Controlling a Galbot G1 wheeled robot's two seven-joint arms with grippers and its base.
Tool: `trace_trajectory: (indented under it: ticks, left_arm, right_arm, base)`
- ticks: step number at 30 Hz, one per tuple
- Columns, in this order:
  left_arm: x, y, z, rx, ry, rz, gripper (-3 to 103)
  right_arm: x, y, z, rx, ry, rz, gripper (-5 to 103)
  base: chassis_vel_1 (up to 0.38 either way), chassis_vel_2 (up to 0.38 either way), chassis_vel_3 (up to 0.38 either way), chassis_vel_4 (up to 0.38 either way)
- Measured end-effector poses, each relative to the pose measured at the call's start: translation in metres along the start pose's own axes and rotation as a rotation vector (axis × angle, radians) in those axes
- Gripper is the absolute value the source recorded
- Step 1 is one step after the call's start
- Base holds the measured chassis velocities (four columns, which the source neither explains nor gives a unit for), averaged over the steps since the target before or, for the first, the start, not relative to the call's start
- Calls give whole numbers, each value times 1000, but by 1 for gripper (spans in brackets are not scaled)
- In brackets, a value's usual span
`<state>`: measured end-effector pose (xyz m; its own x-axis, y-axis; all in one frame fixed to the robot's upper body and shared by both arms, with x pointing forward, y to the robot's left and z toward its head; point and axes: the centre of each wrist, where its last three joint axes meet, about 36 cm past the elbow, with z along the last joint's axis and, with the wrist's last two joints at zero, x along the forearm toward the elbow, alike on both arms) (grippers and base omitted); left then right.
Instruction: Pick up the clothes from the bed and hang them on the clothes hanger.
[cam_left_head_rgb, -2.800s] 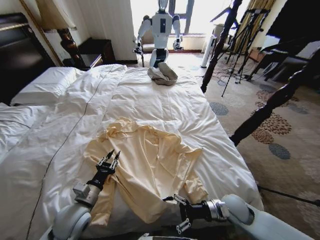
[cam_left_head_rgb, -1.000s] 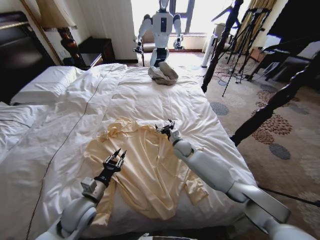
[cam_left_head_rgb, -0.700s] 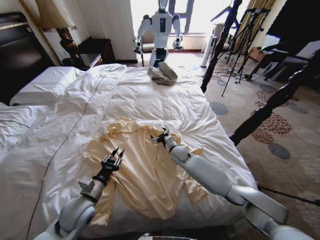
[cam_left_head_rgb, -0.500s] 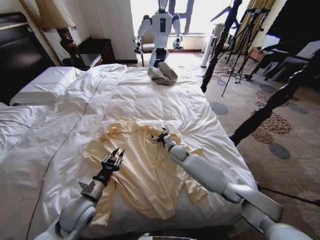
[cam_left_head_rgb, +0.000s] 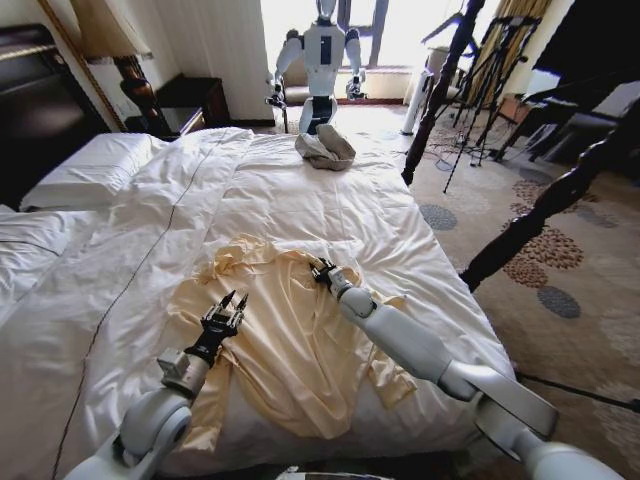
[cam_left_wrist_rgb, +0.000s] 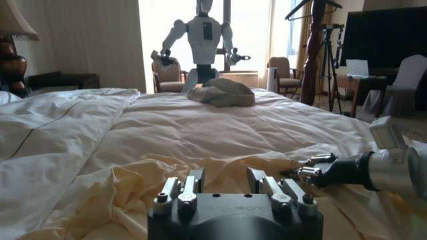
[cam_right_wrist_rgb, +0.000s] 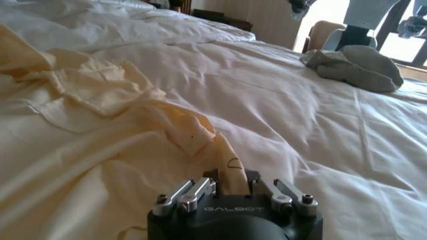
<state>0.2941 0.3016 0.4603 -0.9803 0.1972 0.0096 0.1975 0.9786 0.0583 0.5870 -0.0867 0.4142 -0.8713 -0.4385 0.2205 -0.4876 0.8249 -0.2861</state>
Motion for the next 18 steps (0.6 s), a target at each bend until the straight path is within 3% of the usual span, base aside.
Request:
trace_trajectory:
  ticks: [7,9,18]
  left_arm:
    - [-1,1,2,0,3,-4,53]
    - [-2,1,2,2,3,-4,54]
    - [-4,0,2,6,2,-3,58]
  right_arm:
    - [-3,0,-1,41,-21,44,-1]
    - [-2,-1,0,102,-38,91,-2]
    - [-11,-20,-10,134,-30,237,-2]
  base:
    - [0,0,0,0]
    - [0,0,0,0]
    - [0,0,0,0]
